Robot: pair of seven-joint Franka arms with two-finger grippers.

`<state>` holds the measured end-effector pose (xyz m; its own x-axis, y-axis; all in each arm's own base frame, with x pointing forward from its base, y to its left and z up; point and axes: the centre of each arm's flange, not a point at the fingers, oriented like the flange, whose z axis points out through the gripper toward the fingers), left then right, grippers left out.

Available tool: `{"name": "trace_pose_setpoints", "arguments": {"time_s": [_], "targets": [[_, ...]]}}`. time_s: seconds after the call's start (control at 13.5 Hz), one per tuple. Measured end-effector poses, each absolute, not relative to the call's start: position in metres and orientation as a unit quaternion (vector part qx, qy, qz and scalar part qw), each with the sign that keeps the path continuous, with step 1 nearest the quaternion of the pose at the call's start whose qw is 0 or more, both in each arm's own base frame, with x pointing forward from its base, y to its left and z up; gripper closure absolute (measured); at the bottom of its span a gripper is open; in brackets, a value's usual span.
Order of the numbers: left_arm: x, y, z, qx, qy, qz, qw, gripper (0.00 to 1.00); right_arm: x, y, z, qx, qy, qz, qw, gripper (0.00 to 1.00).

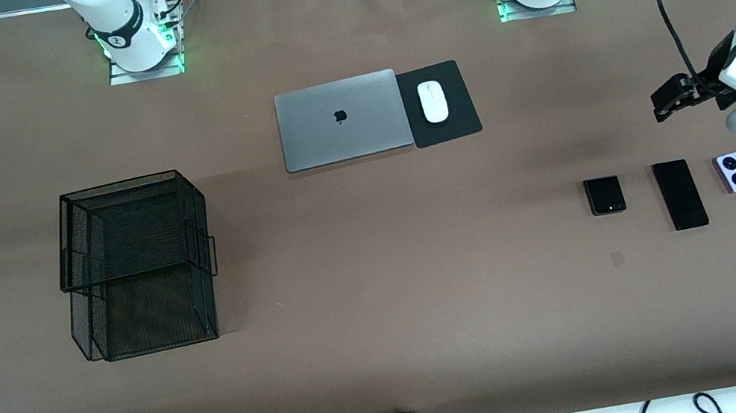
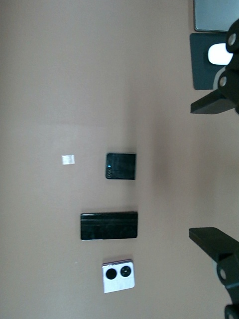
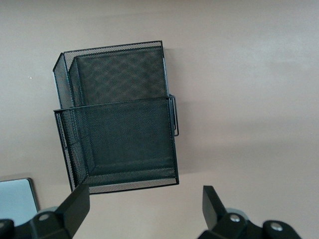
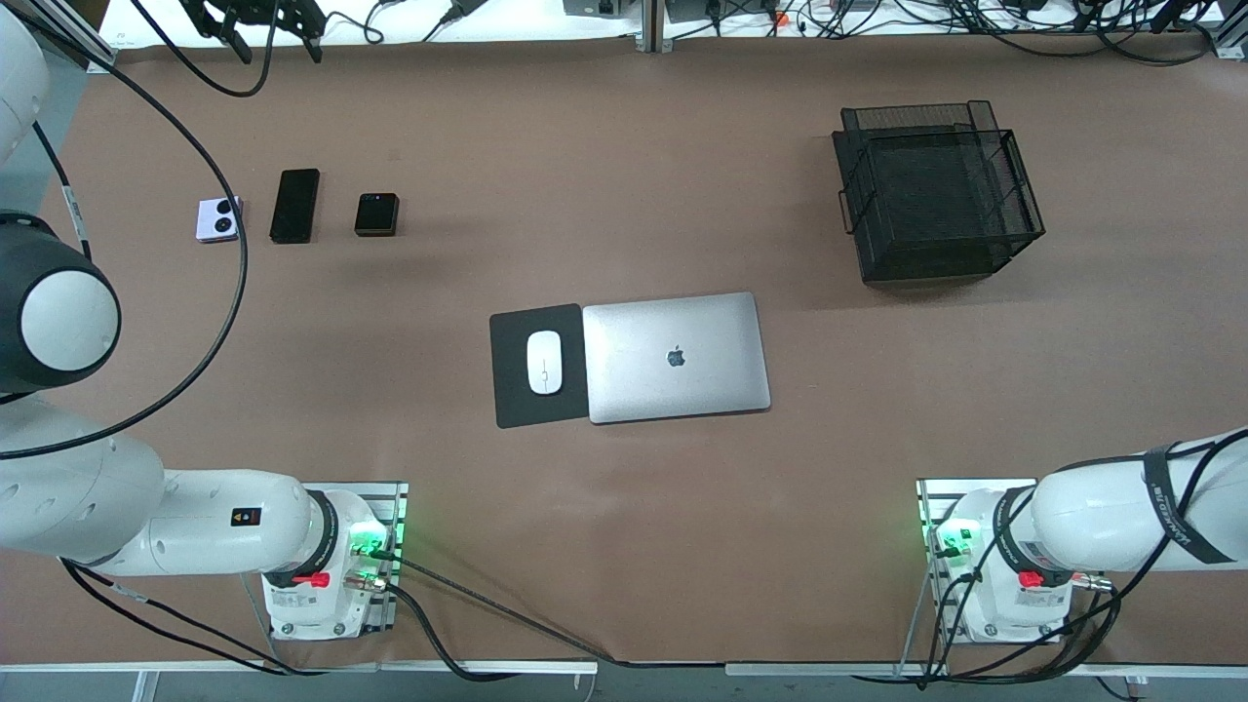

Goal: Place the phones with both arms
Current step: 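Reach the left gripper down to the small black flip phone, then grasp the black flip phone with the left gripper and lift it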

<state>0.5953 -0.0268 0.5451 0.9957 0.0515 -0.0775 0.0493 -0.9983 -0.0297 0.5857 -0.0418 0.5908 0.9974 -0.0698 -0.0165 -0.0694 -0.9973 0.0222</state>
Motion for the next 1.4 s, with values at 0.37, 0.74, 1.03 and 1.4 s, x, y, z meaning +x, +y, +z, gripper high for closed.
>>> {"name": "trace_pose_setpoints", "arguments": {"time_s": [0.37,0.74,1.03,1.4], "targets": [[0.617,0.018,0.475,-0.995,-0.048,0.086,0.009,0.00,0.586,-0.042,0.591,0.999,-0.035,-0.008,0.011,0.00],[0.650,0.027,0.369,-0.996,-0.037,0.082,-0.001,0.00,0.586,-0.040,0.591,0.999,-0.033,-0.008,0.011,0.00],[0.651,0.024,0.298,-0.999,-0.018,0.044,0.014,0.00,0.586,-0.038,0.591,0.999,-0.031,-0.010,0.011,0.00],[0.632,0.021,0.234,-1.000,-0.009,0.022,0.014,0.00,0.586,-0.026,0.592,1.000,-0.021,-0.008,0.010,0.00]]}}
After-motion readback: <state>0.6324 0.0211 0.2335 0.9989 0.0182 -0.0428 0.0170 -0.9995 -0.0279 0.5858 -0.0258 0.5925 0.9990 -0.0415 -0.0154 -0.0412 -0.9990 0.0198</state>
